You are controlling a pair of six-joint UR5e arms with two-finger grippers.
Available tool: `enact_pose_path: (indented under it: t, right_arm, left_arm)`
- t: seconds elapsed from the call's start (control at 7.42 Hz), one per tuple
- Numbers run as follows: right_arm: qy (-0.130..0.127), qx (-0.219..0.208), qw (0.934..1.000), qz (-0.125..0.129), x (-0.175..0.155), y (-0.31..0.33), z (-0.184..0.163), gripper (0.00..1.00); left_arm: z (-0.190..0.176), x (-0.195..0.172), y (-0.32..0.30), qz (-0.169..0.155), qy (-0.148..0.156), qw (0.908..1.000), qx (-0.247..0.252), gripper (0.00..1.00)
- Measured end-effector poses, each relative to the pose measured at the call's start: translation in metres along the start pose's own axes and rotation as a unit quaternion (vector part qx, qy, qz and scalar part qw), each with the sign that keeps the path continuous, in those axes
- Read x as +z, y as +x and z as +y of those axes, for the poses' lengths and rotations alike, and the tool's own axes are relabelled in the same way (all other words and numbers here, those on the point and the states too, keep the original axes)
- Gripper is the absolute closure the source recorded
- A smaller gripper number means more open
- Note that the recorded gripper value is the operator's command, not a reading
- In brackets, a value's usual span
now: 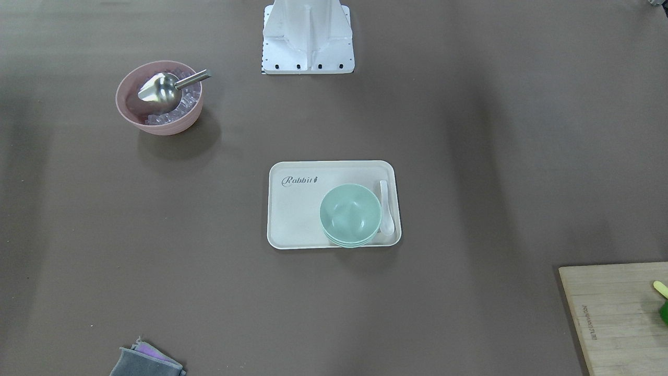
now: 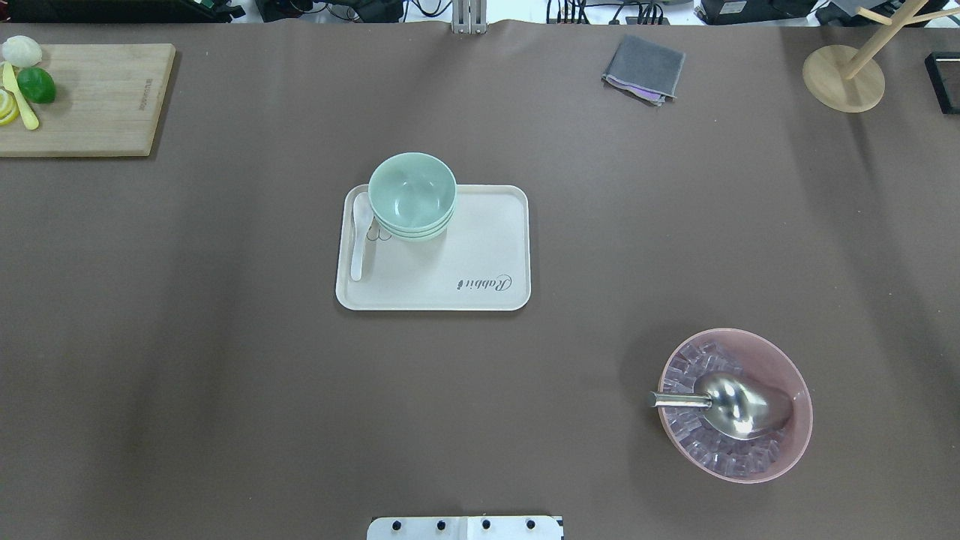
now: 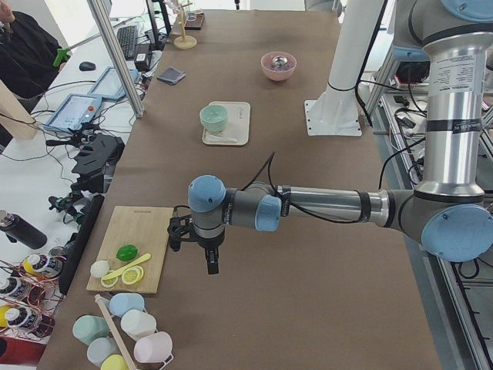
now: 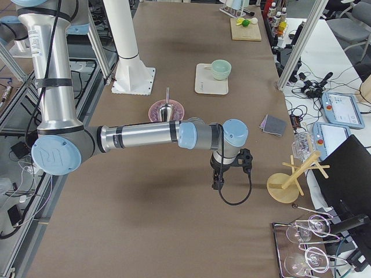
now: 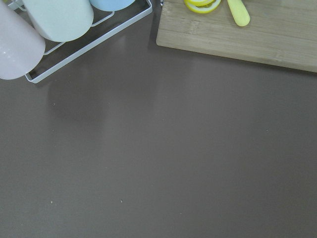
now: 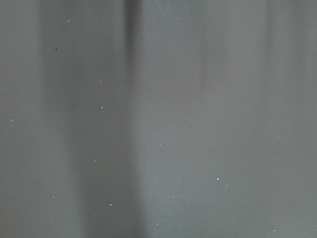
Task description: Stack green bowls together
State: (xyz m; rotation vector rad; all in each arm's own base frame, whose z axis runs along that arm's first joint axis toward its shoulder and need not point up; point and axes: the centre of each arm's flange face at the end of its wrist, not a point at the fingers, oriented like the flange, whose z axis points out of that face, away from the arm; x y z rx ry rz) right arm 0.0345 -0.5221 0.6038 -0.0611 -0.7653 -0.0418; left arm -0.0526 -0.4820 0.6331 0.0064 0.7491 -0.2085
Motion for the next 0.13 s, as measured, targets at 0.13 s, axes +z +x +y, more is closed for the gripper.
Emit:
enact_pose_path:
  t: [0.13]
  right_arm:
    - [0.001,0.0,1.0,0.0,-0.0005,-0.0003,-0.0004,0.0]
  left_arm:
    - [0.0005,0.0005,-0.0006,0.0,0.0,1.0,0.0,0.02]
